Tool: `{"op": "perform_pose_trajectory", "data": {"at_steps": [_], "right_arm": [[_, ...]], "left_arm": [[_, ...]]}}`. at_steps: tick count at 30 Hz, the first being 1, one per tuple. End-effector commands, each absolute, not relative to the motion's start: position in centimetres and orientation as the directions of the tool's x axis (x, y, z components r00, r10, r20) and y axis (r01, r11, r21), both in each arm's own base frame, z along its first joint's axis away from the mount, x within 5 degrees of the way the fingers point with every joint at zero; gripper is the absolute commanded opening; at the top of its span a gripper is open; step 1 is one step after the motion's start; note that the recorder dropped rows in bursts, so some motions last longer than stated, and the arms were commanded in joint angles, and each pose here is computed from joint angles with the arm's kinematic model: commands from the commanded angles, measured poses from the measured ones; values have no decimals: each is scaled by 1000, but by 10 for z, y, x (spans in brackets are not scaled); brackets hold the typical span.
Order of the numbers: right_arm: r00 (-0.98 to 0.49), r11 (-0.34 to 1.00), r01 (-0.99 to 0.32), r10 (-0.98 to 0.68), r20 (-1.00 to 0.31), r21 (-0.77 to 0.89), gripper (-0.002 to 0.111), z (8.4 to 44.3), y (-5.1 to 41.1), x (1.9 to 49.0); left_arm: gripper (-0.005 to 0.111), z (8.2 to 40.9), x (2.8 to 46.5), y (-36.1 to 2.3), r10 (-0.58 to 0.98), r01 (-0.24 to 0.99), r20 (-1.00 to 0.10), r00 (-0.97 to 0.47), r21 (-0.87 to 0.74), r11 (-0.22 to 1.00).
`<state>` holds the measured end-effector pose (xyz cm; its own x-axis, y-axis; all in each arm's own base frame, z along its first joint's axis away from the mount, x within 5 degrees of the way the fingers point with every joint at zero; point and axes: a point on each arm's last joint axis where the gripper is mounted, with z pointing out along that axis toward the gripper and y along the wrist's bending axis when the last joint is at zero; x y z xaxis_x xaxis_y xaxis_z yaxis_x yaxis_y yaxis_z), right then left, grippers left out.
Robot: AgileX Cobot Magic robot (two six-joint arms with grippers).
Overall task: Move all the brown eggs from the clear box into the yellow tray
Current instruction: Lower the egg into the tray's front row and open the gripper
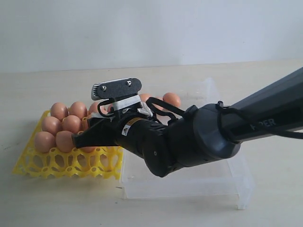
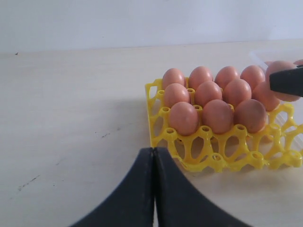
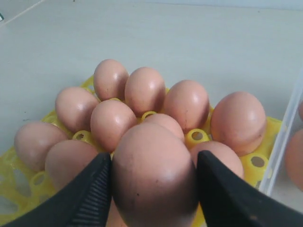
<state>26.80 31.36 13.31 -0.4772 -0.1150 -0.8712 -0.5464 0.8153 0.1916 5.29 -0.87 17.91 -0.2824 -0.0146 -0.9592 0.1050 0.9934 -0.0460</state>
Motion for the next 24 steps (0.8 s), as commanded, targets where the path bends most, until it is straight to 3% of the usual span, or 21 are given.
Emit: {"op": "perform_pose_trajectory", "data": {"at_steps": [1, 24], "right_arm": [[-479, 822, -538, -114, -871, 188, 0, 125, 313, 269], [-488, 828, -528, -114, -865, 189, 0, 122, 312, 275]], "left_arm": [[0, 182, 53, -8, -17, 103, -964, -264, -45, 994], [0, 182, 53, -8, -17, 103, -964, -264, -45, 994]]}}
